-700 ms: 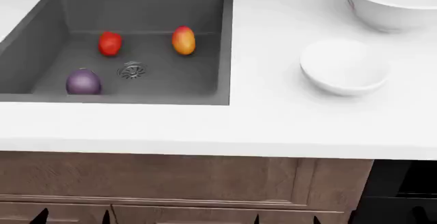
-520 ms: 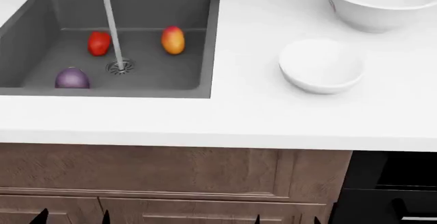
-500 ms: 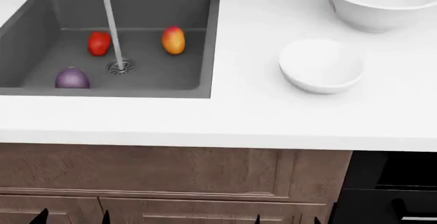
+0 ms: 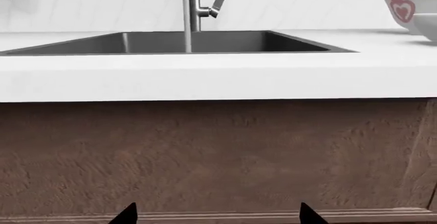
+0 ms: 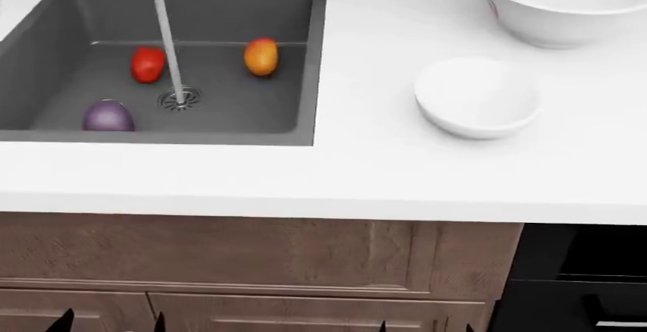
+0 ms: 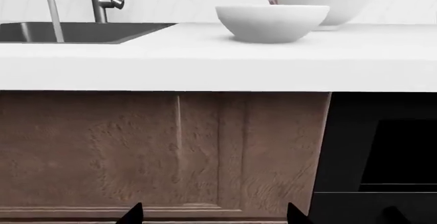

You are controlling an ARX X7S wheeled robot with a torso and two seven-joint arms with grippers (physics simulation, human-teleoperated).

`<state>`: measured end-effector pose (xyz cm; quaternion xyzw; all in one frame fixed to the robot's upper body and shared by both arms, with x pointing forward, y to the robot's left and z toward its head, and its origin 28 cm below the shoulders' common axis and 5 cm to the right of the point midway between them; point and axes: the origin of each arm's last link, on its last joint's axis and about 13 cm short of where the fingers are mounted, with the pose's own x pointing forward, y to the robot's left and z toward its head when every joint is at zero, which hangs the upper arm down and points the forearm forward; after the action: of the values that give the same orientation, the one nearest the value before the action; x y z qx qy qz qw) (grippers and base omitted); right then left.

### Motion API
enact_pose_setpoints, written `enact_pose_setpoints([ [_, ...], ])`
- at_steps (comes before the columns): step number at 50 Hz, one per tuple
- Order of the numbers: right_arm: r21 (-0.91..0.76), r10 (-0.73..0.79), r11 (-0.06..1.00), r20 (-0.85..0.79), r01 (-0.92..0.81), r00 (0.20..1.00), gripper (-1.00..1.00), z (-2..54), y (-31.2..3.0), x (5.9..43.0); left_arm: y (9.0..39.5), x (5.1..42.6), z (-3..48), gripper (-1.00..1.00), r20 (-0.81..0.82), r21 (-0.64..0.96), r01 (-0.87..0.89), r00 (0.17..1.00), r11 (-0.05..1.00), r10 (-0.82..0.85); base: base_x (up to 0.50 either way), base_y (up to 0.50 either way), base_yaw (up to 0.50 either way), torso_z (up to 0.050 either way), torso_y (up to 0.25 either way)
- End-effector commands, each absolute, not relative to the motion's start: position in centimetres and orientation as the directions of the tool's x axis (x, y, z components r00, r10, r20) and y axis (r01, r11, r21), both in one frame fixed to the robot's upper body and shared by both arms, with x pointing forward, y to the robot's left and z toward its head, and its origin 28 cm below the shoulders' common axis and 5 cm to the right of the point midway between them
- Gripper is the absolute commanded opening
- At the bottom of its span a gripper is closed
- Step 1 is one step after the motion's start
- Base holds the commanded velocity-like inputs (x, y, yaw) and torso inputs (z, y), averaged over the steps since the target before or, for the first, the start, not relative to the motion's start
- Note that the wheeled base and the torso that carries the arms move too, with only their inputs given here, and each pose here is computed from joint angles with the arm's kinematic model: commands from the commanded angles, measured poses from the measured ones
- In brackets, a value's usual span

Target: Pick the eggplants and mangos from the sink and place them in one bowl. Place the bell pepper in the other bowl. Then turn off the sink faucet.

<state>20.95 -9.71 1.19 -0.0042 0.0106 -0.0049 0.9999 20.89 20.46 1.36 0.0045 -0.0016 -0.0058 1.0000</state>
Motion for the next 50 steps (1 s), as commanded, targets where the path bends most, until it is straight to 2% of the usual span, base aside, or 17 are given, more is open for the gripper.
enact_pose_setpoints([
  [1,-0.029,-0.005,1.000,-0.016,0.005,1.000,1.00,1.33,-9.65,20.94,20.63,20.85,1.33,1.00,0.004,0.013,0.010,1.000,1.000,-0.010,0.05,0.50,0.00,0.000,0.000],
  [37,-0.030,-0.001,1.000,-0.025,0.000,1.000,1.00,1.22,-9.59,20.91,20.59,20.78,1.40,1.00,0.010,0.011,0.022,1.000,1.000,-0.022,0.05,0.47,0.00,0.000,0.000],
  [50,-0.037,-0.011,0.999,-0.021,0.010,1.000,1.00,1.28,-9.61,20.90,20.51,20.73,1.59,1.00,0.034,0.006,0.030,0.999,1.000,-0.031,0.01,0.04,0.00,0.048,0.000],
])
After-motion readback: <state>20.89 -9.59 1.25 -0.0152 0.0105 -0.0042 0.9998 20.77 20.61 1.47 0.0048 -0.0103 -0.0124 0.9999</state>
